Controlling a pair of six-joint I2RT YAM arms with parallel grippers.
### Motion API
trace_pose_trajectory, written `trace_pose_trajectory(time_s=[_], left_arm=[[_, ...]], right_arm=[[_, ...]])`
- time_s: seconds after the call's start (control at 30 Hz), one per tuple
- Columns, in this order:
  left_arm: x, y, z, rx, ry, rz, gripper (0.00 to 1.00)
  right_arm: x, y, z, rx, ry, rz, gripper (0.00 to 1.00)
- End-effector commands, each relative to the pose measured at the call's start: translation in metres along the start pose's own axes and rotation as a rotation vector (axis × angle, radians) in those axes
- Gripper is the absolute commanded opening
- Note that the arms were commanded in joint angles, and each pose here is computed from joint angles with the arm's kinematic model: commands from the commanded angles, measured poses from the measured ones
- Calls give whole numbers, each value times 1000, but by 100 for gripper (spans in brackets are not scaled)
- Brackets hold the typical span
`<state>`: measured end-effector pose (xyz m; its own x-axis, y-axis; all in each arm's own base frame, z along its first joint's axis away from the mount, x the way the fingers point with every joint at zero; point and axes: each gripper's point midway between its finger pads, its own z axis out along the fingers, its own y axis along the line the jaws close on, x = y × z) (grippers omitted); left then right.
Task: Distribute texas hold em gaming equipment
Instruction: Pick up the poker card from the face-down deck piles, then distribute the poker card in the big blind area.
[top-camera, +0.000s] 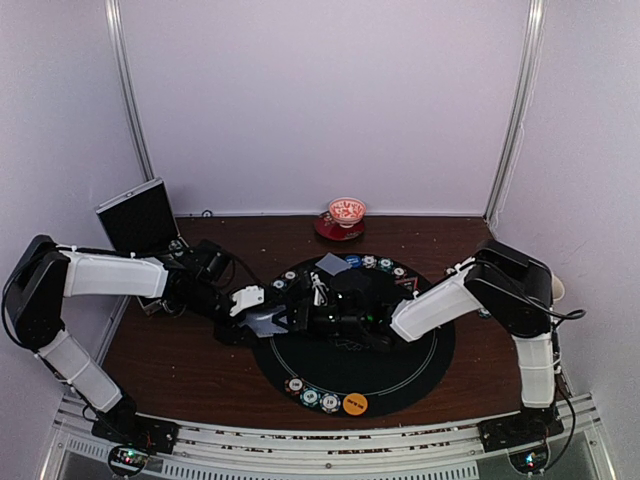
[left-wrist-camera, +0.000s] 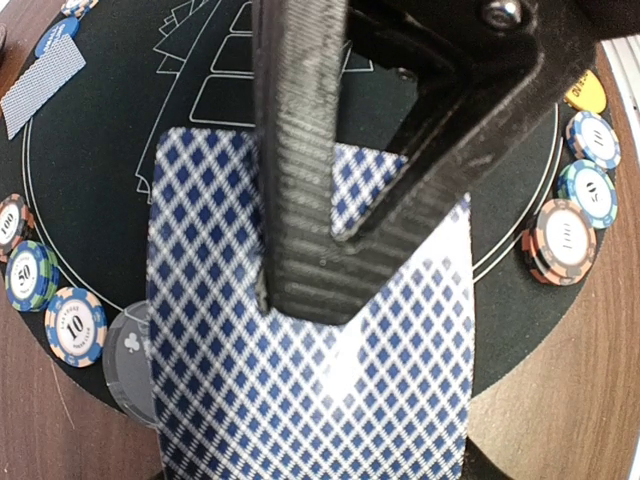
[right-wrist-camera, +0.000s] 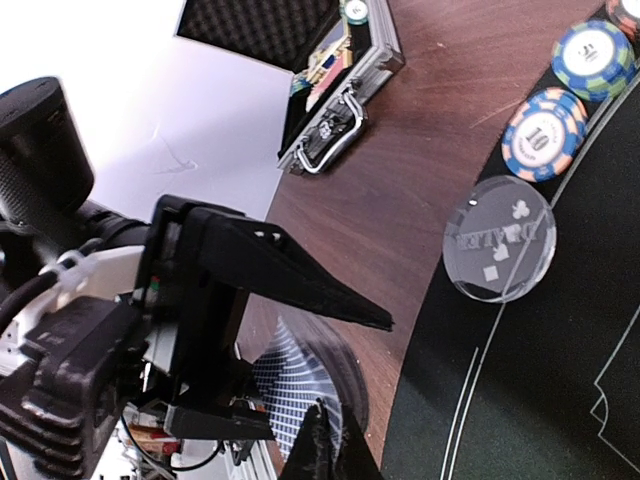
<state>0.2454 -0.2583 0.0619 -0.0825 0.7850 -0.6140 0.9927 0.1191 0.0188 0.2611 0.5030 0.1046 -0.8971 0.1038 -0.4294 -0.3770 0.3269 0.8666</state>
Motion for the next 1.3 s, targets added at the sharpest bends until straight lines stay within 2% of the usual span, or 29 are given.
trace_pose_trajectory(time_s=[0.0, 0.37, 1.27], left_arm=[[-10, 4, -5, -15, -34, 24, 57], [-11, 4, -6, -17, -39, 24, 57], [-11, 5, -6, -21, -37, 23, 57]], right_arm=[[-4, 16, -8, -33, -9, -14, 0], [-11, 28, -26, -37, -34, -30, 0], [-26, 23, -59, -67, -82, 13, 0]])
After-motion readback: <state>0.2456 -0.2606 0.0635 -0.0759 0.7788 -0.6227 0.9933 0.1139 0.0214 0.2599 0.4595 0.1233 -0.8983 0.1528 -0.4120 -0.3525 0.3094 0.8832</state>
